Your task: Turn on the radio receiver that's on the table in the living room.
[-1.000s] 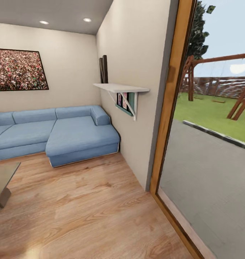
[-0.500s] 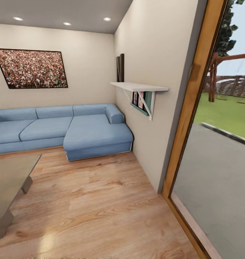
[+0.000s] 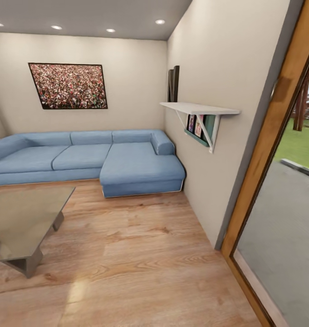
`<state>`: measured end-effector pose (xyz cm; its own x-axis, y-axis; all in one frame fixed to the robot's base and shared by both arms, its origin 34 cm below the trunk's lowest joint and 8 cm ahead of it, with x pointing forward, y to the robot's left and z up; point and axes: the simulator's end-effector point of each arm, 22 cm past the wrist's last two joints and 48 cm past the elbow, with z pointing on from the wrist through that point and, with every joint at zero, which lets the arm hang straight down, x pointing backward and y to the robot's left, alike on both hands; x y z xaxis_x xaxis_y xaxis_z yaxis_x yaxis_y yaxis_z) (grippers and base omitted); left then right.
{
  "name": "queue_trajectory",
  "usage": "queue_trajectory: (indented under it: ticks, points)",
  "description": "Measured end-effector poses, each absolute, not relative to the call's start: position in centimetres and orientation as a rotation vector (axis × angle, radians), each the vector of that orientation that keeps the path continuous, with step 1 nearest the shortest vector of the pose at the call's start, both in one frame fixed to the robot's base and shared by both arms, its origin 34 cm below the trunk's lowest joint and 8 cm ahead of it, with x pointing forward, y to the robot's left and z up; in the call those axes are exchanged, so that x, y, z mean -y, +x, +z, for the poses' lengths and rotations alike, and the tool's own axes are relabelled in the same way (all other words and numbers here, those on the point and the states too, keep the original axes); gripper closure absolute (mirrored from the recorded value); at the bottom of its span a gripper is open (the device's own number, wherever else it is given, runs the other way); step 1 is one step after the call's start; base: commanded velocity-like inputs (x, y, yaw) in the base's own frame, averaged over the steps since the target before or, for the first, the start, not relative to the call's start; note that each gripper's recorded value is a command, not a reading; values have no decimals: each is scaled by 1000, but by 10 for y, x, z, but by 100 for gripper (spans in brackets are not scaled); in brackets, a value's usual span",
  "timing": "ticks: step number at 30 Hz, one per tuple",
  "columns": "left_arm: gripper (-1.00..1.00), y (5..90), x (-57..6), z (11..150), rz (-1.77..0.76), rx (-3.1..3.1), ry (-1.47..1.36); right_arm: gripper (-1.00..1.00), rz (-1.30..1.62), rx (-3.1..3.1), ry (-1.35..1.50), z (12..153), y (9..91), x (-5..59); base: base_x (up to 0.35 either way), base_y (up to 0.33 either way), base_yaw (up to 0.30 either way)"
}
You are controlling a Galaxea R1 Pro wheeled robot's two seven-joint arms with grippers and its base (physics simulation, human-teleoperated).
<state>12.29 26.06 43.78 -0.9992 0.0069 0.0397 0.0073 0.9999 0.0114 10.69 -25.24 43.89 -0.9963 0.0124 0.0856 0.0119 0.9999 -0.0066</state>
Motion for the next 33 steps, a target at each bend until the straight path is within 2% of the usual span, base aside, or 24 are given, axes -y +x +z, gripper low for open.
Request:
queue_trajectory:
  ticks: [11, 33]
  points:
    - [-100, 157, -255, 437, -4, 3179, 6, -100, 8, 3050, -14, 439, 105, 252, 0, 0, 270]
    - [-100, 152, -256, 437, -7, 3166, -7, -100, 11, 3037, -18, 440, 100, 253, 0, 0, 270]
